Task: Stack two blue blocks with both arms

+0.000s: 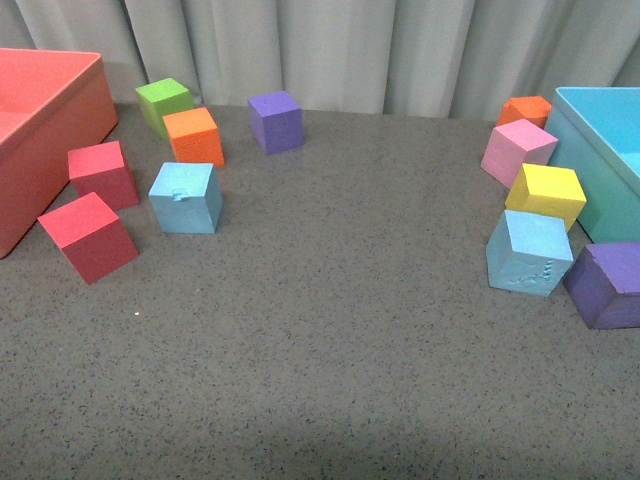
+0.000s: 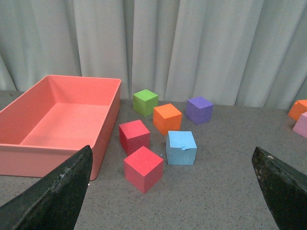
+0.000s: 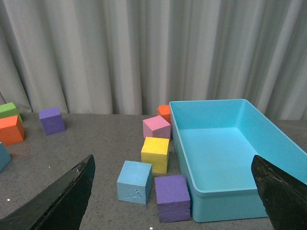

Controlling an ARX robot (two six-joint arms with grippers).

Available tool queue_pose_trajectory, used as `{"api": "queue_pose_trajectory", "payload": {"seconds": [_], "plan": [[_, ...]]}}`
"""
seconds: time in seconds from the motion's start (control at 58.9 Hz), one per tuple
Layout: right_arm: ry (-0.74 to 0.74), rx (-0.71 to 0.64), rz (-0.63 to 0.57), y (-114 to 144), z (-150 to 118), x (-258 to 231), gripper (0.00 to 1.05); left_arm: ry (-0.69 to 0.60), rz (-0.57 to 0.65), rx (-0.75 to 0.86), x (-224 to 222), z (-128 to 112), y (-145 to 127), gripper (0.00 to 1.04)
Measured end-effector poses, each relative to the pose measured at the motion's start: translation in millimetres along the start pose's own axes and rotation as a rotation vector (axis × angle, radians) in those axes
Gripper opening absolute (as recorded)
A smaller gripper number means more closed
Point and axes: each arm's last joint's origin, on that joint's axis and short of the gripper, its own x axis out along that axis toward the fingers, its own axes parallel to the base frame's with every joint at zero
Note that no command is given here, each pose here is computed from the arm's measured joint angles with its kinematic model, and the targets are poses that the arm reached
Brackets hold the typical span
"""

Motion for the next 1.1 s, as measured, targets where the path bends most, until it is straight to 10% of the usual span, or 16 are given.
{"api": "queue_pose_trajectory", "payload": {"seconds": [0.458, 0.628, 1.103], "plan": [[0.188, -0.212, -0.198, 5, 6, 19, 0.95, 0.0, 0.0, 0.0, 0, 0, 0, 0.98], [0.316, -0.072, -0.137, 14, 23, 88, 0.95, 0.0, 0.0, 0.0, 0, 0, 0, 0.98], [0.924, 0.194, -0.082, 56, -40, 242, 0.95, 0.0, 0.0, 0.0, 0, 0, 0, 0.98]]}}
